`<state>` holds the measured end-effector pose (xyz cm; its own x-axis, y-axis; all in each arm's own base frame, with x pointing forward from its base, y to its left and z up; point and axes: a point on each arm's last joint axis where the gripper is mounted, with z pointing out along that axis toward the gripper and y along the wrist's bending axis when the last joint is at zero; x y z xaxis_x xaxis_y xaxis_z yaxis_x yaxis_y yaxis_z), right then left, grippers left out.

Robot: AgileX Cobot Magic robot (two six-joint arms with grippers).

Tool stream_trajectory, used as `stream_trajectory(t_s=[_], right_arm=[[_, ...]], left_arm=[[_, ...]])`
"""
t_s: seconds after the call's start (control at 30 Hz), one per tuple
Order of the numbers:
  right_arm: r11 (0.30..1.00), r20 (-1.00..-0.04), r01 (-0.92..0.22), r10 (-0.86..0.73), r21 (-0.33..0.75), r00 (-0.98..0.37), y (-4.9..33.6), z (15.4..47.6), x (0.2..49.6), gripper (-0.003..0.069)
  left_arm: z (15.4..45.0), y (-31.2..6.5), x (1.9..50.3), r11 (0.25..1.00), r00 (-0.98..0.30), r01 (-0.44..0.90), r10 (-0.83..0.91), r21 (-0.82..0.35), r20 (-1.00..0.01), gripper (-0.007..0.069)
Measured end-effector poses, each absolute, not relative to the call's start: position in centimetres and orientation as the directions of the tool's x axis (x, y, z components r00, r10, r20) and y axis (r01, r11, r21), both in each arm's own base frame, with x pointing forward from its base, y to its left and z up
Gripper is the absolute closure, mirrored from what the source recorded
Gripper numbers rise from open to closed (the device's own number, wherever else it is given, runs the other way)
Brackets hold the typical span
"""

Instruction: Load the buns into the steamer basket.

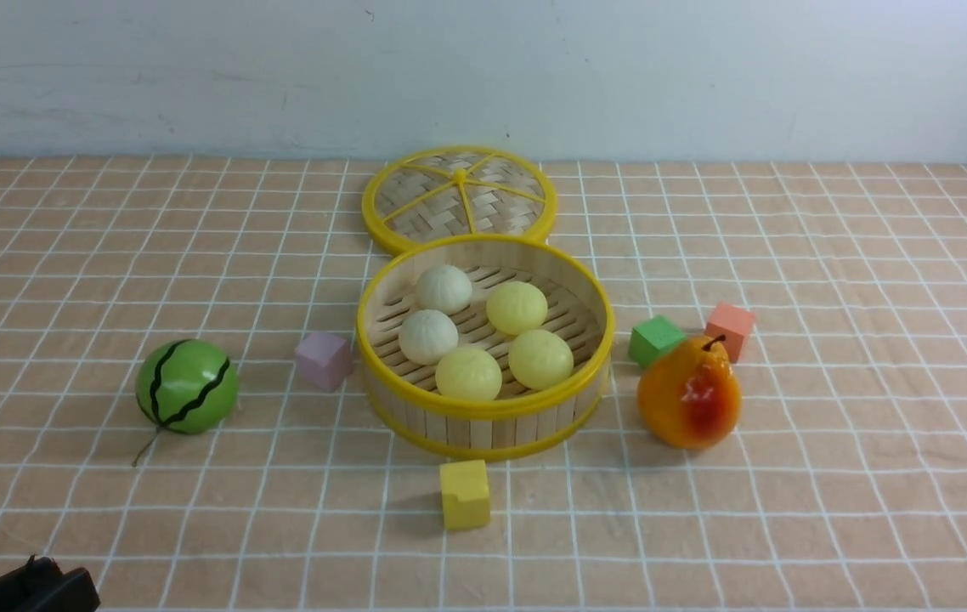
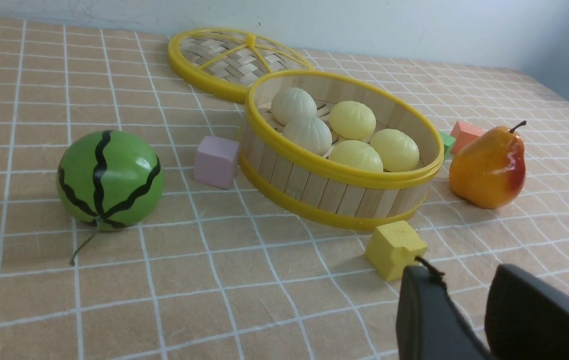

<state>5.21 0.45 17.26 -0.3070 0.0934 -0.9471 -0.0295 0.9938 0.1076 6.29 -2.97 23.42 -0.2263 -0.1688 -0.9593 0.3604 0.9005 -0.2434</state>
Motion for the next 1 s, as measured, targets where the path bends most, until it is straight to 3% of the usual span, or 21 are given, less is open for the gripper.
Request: stream_trajectory(t_s=[0.83,1.0], right_arm=[[0.994,-0.947,-0.029,0.094,0.108,-0.307,0.45,17.26,5.21,0.0658],[0.994,-0.947,-0.029,0.095,0.108,-0.307,0.44,17.26,5.21,0.0657]], left_arm=[[23.4,-2.97,6.28,0.9,-0.228,0.361,-0.168,-0.243,-0.959,0.0419],[23.31,-2.65,6.53,0.923,-0.138,0.348,-0.124,-0.165,-0.983,0.0418]])
